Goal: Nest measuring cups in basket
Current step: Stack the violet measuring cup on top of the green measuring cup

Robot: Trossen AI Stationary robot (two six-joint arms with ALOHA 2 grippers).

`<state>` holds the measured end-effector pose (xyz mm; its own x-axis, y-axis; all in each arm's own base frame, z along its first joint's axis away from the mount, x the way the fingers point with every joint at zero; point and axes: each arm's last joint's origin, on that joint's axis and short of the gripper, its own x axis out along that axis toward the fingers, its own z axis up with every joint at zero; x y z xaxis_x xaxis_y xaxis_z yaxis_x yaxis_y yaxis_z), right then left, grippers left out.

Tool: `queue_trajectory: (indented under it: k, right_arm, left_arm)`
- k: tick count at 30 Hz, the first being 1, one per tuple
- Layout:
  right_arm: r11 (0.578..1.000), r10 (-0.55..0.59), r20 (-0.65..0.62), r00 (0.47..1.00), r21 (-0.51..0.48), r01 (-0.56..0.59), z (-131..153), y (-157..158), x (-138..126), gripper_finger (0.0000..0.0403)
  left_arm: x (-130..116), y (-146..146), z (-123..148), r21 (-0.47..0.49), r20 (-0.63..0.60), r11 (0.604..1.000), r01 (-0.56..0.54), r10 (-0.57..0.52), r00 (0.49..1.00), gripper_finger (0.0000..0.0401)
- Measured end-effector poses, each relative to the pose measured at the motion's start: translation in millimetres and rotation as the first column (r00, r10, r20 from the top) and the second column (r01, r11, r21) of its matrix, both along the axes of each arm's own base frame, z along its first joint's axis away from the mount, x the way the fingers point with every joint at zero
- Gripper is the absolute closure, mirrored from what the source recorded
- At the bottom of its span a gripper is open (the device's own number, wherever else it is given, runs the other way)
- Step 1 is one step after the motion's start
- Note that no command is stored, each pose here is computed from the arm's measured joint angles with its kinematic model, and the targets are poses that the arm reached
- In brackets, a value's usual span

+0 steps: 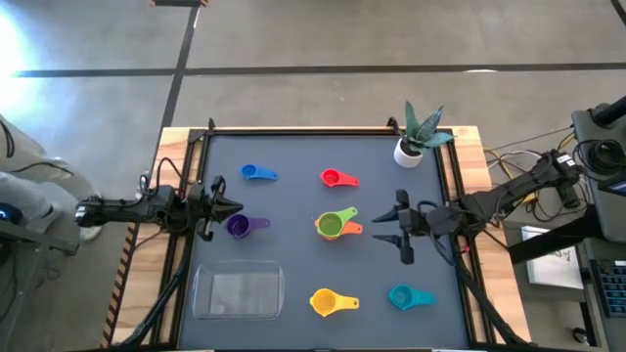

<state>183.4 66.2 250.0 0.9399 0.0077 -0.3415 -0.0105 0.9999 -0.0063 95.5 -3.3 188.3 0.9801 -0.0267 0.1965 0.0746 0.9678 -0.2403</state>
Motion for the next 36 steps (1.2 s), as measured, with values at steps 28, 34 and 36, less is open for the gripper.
queue_trajectory:
  k: [28,34,36]
  right_arm:
    - [0.992,0.125,0.127,0.984,-0.007,-0.125,-3.6,23.7,-7.0,0.0227]
    - [0.996,0.085,0.131,0.988,-0.024,-0.082,-3.4,22.3,-6.9,0.0227]
    - [0.996,0.083,0.132,0.988,-0.021,-0.081,-3.4,22.3,-6.9,0.0227]
  left_arm:
    - [-11.9,1.7,75.0,0.015,0.155,0.998,-0.054,0.051,0.987,0.0401]
    - [27.0,5.8,123.3,0.098,-0.408,0.971,-0.218,0.239,0.881,0.0392]
    - [45.8,5.7,123.5,0.157,-0.628,0.964,-0.213,0.264,0.732,0.0378]
